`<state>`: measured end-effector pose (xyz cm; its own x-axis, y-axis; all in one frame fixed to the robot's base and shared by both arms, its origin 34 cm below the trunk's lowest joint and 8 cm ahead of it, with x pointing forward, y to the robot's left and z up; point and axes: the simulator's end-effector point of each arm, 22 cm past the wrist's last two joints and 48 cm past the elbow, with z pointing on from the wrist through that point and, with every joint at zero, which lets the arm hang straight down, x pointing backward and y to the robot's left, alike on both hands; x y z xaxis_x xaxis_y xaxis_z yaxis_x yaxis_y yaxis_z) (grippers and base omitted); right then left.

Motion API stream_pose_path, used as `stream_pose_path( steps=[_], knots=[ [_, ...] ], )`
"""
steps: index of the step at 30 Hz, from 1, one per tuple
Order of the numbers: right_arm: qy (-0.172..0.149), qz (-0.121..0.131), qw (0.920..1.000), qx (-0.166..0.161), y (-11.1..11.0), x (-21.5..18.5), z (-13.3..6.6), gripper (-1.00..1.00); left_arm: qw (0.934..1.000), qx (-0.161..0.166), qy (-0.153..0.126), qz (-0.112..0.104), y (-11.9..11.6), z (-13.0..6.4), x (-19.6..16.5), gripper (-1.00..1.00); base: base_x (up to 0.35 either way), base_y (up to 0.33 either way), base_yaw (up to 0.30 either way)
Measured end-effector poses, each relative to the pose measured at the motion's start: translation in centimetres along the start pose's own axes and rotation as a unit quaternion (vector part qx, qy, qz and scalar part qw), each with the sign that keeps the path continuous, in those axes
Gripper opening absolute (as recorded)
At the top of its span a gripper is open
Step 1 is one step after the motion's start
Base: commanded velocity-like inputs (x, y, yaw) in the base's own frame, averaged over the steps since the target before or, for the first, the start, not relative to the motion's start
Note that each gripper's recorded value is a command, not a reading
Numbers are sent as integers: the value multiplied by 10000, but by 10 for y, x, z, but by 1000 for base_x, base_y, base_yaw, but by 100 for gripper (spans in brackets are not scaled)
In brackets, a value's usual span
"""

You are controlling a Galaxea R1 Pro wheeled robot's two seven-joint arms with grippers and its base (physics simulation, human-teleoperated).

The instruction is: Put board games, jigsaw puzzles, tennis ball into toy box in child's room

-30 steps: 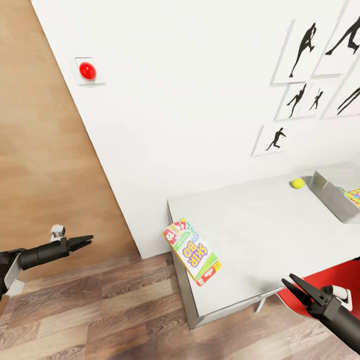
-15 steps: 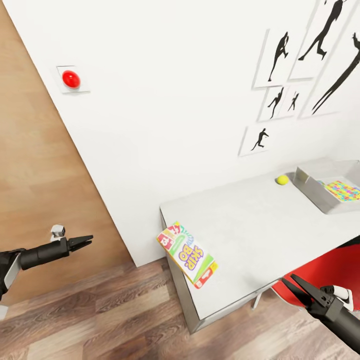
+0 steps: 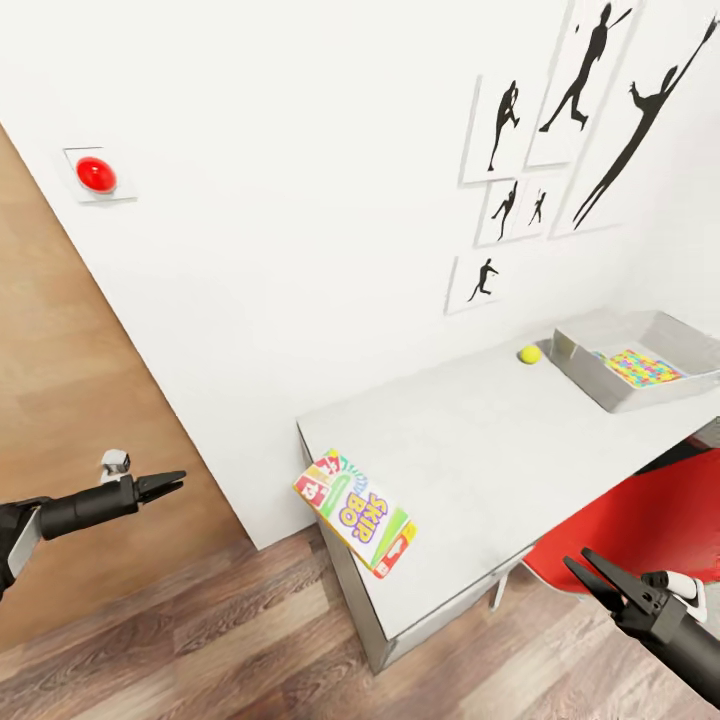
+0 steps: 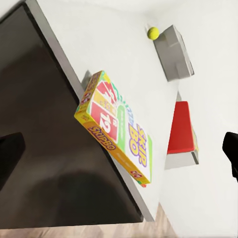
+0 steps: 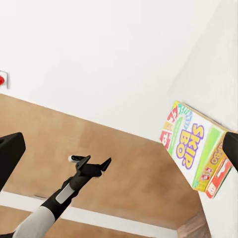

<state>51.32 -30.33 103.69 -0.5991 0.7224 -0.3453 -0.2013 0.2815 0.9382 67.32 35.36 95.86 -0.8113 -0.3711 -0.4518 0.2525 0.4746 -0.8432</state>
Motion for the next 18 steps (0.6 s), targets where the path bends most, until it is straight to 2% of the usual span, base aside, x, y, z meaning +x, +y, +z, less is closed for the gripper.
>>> stream_pose_path(
  steps=[18],
  knots=[
    [-34, -77, 9999, -88, 9, -3, -1, 100, 9999, 61, -67, 89, -12, -4, -7, 100, 7, 1, -202]
  ],
)
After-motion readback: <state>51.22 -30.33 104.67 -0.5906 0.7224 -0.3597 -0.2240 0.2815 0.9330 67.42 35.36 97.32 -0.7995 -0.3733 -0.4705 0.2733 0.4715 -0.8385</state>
